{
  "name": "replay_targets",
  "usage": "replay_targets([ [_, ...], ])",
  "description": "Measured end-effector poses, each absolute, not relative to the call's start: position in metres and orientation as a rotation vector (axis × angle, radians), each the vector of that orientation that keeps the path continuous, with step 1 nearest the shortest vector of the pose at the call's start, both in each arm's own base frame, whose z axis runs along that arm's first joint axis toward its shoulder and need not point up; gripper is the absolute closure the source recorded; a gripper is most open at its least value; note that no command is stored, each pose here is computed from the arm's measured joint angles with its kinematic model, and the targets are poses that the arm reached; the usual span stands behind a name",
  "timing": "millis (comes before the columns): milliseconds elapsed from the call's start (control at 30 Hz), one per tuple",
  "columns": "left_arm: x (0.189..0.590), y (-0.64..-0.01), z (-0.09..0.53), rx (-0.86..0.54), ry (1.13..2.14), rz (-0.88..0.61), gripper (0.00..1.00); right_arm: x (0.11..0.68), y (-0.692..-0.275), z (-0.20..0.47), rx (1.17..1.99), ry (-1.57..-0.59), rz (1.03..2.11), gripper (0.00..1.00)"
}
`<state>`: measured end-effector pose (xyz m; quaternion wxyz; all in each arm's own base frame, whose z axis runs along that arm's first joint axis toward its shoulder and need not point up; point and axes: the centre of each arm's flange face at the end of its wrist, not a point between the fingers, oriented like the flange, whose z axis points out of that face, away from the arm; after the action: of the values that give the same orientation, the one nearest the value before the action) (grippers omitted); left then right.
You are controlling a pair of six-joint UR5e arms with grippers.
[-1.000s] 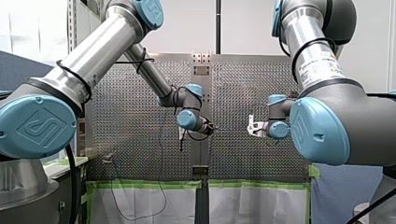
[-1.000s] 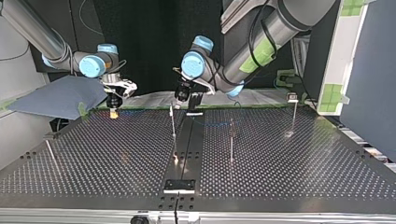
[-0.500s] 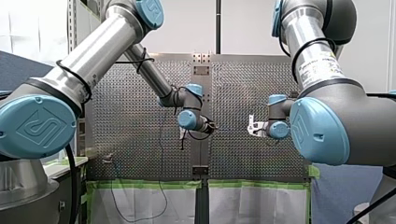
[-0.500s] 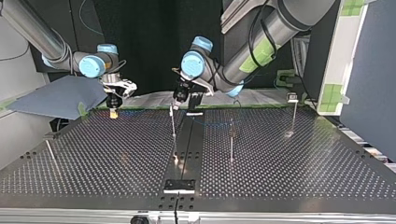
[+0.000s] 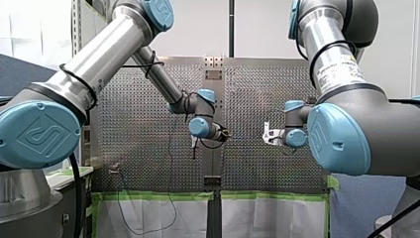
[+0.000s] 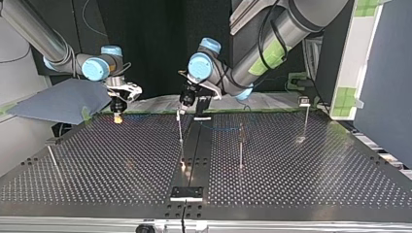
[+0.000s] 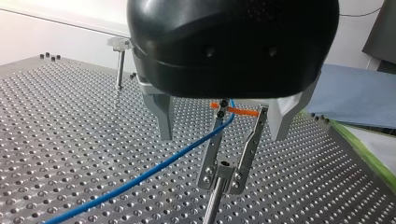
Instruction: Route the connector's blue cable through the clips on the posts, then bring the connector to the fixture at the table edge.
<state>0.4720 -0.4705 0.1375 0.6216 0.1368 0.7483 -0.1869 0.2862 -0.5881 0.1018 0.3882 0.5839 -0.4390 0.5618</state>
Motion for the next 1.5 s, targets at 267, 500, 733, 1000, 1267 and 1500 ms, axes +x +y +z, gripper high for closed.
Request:
replay_targets([
  [267,0.471,-0.471,0.138,0.314,1.720,-0.431,0.00,0.286,-0.588,0.102,1.487,-1.117,1.428,1.00],
  [500,0.472,-0.469,0.137,0.306,1.724,-0.425,0.00,0.286,-0.588,0.102,1.487,-1.118,1.428,1.00],
  [733,0.472,-0.458,0.145,0.269,1.754,-0.362,0.00,0.286,-0.587,0.101,1.490,-1.119,1.425,1.00],
  [1000,0.456,-0.447,0.169,0.281,1.755,-0.317,0.00,0.286,-0.588,0.102,1.487,-1.118,1.428,1.00],
  [1267,0.442,-0.444,0.167,0.354,1.775,-0.302,0.00,0.286,-0.588,0.102,1.485,-1.119,1.428,1.00],
  [1500,0.427,-0.438,0.164,0.362,1.776,-0.308,0.00,0.285,-0.588,0.102,1.485,-1.120,1.428,1.00],
])
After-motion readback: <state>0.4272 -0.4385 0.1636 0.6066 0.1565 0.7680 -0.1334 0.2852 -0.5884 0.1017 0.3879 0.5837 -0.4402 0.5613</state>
